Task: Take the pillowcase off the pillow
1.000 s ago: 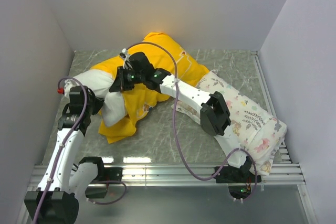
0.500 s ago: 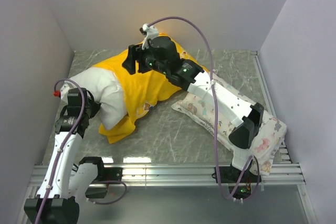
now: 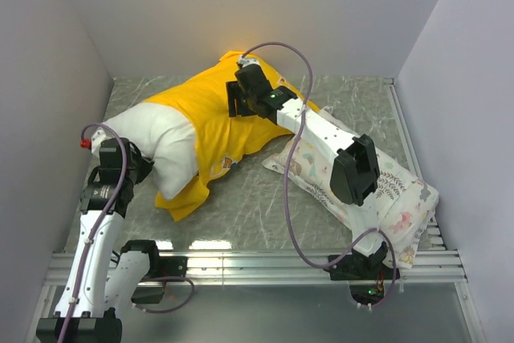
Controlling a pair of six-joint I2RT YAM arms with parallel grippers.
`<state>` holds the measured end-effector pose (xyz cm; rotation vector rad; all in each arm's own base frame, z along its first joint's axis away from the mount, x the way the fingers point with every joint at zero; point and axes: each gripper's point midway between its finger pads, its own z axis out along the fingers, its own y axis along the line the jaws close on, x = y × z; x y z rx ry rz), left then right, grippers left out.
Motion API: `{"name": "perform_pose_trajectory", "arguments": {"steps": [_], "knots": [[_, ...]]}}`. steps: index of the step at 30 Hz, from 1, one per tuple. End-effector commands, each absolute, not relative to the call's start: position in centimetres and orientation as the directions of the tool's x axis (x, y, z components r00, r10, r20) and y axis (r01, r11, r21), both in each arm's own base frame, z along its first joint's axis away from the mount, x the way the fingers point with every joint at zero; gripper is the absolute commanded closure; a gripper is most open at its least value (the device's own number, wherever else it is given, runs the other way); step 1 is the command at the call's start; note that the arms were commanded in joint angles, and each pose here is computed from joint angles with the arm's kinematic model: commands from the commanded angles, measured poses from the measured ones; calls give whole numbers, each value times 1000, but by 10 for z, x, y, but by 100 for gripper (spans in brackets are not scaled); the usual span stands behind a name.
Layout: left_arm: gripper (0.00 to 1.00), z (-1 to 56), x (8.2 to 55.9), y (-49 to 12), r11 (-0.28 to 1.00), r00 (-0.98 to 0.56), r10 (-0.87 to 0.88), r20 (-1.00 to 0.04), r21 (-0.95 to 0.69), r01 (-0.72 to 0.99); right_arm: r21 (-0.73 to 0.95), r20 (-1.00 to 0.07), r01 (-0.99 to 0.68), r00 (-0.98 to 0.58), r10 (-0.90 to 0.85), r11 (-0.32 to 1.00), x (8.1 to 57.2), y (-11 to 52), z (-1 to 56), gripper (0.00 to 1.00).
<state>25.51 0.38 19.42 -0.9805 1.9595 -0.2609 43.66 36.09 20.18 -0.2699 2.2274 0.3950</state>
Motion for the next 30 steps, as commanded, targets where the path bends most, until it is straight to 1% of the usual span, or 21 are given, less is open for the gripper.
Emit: {"name": "perform_pose_trajectory", "arguments": {"steps": [1, 2, 3, 4, 5, 7, 8, 11, 12, 16, 19, 22, 25, 28, 30], "knots": [[100, 241, 261, 6, 687, -197, -699, -687, -569, -453, 230, -787, -313, -617, -13, 921, 446, 362, 213, 32], [100, 243, 260, 7, 687, -189, -698, -691, -570, -451, 230, -789, -300, -615, -4, 926, 450, 359, 212, 38], [100, 247, 259, 9, 687, -182, -696, -695, -569, -453, 227, -789, -292, -614, 0, 929, 451, 357, 211, 59], [100, 251, 259, 10, 687, -173, -694, -699, -570, -451, 220, -788, -279, -615, 2, 935, 454, 354, 209, 70], [100, 258, 258, 11, 691, -164, -688, -707, -569, -445, 203, -792, -240, -610, 15, 949, 462, 342, 208, 84], [100, 264, 256, 14, 692, -152, -682, -716, -563, -452, 185, -795, -192, -606, 32, 964, 470, 324, 207, 93], [100, 272, 256, 15, 695, -141, -676, -723, -563, -447, 172, -793, -154, -608, 44, 973, 478, 308, 203, 99], [100, 284, 252, 20, 694, -117, -669, -734, -559, -454, 139, -795, -44, -600, 85, 989, 493, 269, 201, 100], [100, 288, 251, 21, 692, -107, -667, -737, -560, -456, 137, -796, 12, -593, 117, 990, 504, 245, 201, 100], [99, 296, 245, 28, 689, -84, -656, -750, -549, -473, 160, -791, 134, -576, 209, 978, 519, 195, 199, 100], [100, 297, 243, 31, 689, -84, -650, -755, -539, -485, 180, -787, 190, -561, 257, 965, 526, 170, 200, 100], [100, 296, 242, 32, 687, -87, -652, -753, -538, -489, 203, -787, 191, -552, 276, 960, 530, 165, 202, 100], [100, 294, 240, 31, 688, -95, -655, -749, -540, -485, 187, -785, 192, -560, 264, 963, 534, 164, 200, 100], [100, 282, 239, 26, 689, -126, -667, -735, -543, -479, 195, -766, 160, -592, 252, 968, 530, 174, 186, 100], [99, 280, 239, 19, 699, -150, -670, -727, -551, -455, 207, -770, 107, -596, 229, 972, 522, 193, 184, 100]]}}
